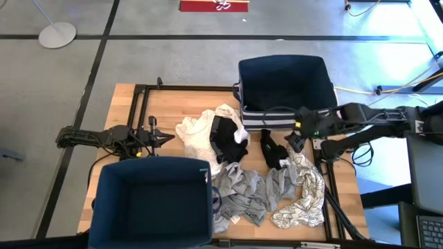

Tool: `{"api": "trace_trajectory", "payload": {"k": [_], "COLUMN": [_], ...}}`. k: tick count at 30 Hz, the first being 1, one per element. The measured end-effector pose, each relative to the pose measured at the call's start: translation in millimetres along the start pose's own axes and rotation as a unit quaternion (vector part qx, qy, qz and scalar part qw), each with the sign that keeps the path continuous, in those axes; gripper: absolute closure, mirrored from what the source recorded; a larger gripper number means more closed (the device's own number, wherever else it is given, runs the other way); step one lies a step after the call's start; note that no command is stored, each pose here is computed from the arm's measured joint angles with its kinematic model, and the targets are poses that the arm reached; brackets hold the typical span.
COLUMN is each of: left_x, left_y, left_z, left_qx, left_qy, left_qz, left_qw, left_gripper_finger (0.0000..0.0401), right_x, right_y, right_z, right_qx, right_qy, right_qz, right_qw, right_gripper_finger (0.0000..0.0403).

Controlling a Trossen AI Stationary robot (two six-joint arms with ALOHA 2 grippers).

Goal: Sort clothes
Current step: Put the black underwear into the top right laundry bin

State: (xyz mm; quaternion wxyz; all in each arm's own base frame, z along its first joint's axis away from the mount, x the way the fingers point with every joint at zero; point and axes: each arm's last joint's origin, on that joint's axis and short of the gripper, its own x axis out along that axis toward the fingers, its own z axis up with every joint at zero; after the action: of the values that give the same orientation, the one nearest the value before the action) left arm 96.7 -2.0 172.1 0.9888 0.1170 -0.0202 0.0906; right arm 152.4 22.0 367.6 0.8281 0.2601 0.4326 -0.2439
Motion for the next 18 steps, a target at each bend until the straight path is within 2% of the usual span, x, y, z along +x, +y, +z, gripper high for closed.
{"api": "trace_trajectory", "payload": {"k": [6, 11, 14, 18], "left_x": [-0.1, -0.1, -0.1, -0.1], "left_y": [2.0, 2.4, 2.5, 2.5], "left_z": [-0.4, -0.3, -0.4, -0.4], "left_qx": [0.013, 0.012, 0.009, 0.006], "left_qy": [0.009, 0.010, 0.011, 0.010], "left_qz": [0.034, 0.041, 0.041, 0.042], "left_qw": [0.999, 0.999, 0.999, 0.999], "left_gripper_finger": [0.0398, 0.0398, 0.0398, 0.0398], "right_x": [26.5, 59.0, 78.9, 103.4], "right_y": [18.2, 20.1, 21.1, 26.2], "right_z": [-29.8, -57.1, -64.5, -71.3], "right_qx": [0.035, 0.055, 0.068, 0.072], "right_qy": [0.025, 0.042, 0.027, -0.001], "right_qz": [-0.043, -0.099, -0.097, -0.062], "right_qw": [0.998, 0.993, 0.993, 0.995], "right_gripper_finger": [0.0126, 0.0126, 0.0126, 0.0126]}}
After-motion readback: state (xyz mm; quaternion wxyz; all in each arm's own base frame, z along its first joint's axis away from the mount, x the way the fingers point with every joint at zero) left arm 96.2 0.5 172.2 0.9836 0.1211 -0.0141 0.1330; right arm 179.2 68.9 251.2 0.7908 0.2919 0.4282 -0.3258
